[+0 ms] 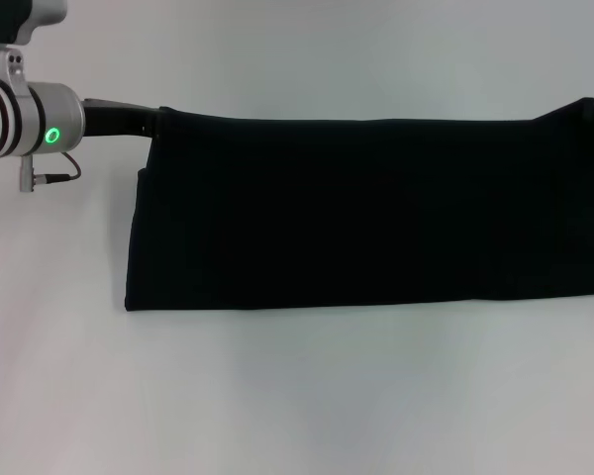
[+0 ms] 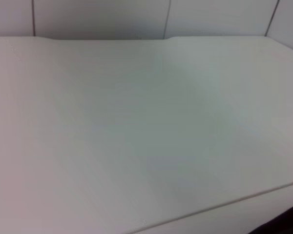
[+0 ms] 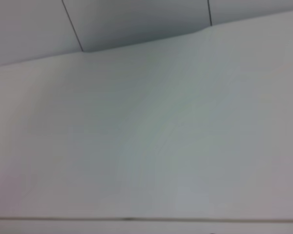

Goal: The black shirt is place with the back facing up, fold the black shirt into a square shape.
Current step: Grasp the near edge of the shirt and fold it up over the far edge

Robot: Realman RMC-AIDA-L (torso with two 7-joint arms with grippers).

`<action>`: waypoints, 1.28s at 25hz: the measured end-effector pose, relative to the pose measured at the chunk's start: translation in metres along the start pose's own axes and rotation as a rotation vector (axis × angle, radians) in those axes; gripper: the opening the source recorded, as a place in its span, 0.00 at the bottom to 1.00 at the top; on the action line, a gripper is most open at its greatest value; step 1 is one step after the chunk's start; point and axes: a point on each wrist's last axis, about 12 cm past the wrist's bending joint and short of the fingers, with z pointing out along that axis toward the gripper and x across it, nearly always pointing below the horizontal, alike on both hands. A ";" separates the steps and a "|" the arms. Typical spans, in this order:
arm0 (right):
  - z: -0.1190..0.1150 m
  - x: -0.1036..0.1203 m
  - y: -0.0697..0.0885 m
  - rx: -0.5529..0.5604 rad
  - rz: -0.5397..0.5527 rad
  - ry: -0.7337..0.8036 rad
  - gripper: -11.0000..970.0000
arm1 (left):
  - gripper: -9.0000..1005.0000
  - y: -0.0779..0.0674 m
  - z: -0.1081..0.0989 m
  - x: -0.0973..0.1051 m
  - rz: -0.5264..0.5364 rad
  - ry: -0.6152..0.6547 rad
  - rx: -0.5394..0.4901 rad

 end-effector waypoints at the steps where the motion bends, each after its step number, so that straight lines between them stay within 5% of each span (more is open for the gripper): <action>1: 0.002 -0.001 0.001 0.006 -0.002 -0.002 0.06 | 0.01 0.000 0.001 0.001 -0.002 0.000 -0.006; 15: 0.027 -0.007 0.026 0.095 -0.082 -0.041 0.06 | 0.01 0.005 0.008 0.011 -0.024 -0.010 -0.089; 32: 0.031 -0.005 0.029 0.103 -0.087 -0.038 0.07 | 0.01 0.001 0.014 0.016 -0.015 -0.006 -0.112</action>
